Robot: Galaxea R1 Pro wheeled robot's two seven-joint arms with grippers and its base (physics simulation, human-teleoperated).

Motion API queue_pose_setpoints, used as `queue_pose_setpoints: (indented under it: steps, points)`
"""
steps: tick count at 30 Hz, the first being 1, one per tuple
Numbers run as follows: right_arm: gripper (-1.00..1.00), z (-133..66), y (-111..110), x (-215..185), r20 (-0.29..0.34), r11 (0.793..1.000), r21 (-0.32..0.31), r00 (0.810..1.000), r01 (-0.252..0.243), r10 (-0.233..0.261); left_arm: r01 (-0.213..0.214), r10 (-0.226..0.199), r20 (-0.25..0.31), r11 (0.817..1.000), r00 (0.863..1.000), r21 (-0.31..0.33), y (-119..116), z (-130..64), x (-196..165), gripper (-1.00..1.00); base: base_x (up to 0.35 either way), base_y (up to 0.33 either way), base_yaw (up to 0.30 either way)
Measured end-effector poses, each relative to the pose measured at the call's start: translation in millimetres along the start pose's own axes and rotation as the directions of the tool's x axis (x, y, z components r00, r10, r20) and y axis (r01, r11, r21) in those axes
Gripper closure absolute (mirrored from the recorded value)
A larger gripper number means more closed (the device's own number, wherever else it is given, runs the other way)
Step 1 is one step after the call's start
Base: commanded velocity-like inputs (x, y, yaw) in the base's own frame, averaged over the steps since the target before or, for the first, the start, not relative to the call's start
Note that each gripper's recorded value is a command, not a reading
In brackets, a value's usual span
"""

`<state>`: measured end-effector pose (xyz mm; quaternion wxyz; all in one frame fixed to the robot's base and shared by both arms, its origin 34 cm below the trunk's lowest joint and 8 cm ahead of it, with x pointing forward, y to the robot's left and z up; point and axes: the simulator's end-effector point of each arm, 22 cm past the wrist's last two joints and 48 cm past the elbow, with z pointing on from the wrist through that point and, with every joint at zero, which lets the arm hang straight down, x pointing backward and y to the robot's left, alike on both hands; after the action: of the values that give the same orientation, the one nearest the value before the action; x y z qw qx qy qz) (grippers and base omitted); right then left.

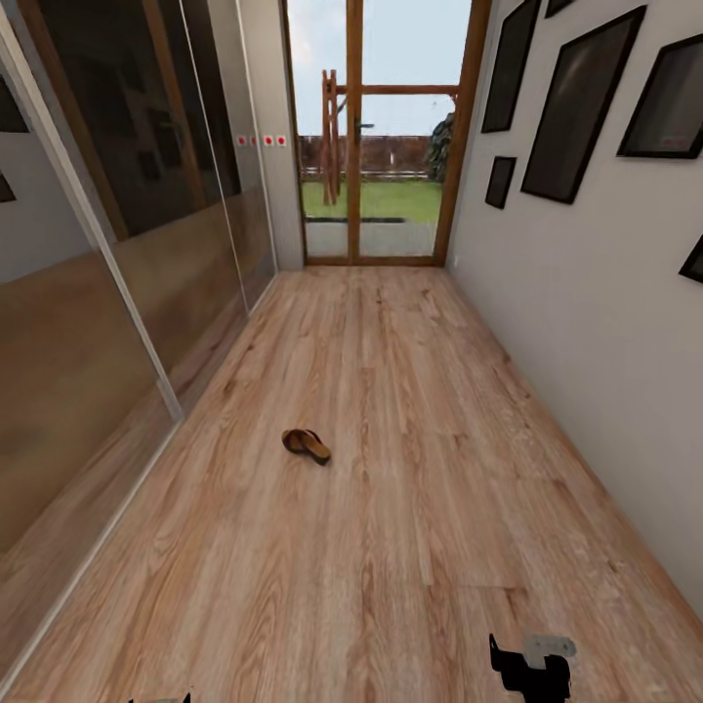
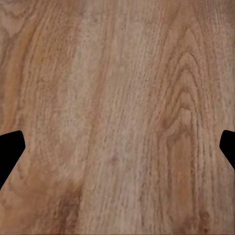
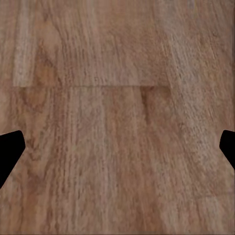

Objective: Pick up the two gym shoes and the two sandals from the corridor floor and place them onto the hallstand (shoe rack) in the corridor, making sure they are on the rack and not on the floor. Arrange them so the two gym shoes are next to each other and the two sandals are next to each other.

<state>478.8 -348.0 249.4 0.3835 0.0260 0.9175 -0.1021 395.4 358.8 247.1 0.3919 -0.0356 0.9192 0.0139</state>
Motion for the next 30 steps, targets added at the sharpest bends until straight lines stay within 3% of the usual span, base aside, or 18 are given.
queue_pose_setpoints:
  steps: [24, 30]
  points:
    - [-1.0, 1.9, 1.1, -9.7, 0.025, 1.0, -0.004, 1.0, 0.005, -0.005, 0.003, -0.003, -0.001, 1.0, 1.0, -0.001, 0.0, -0.2, 0.6, -1.0, 0.339, -0.07, 0.0]
    - [-1.0, 1.8, 0.6, -8.8, 0.023, 1.0, -0.002, 1.0, 0.005, -0.005, 0.003, -0.003, -0.001, 1.0, 1.0, -0.002, 0.3, -0.3, 0.9, -1.0, 0.288, -0.002, 0.181]
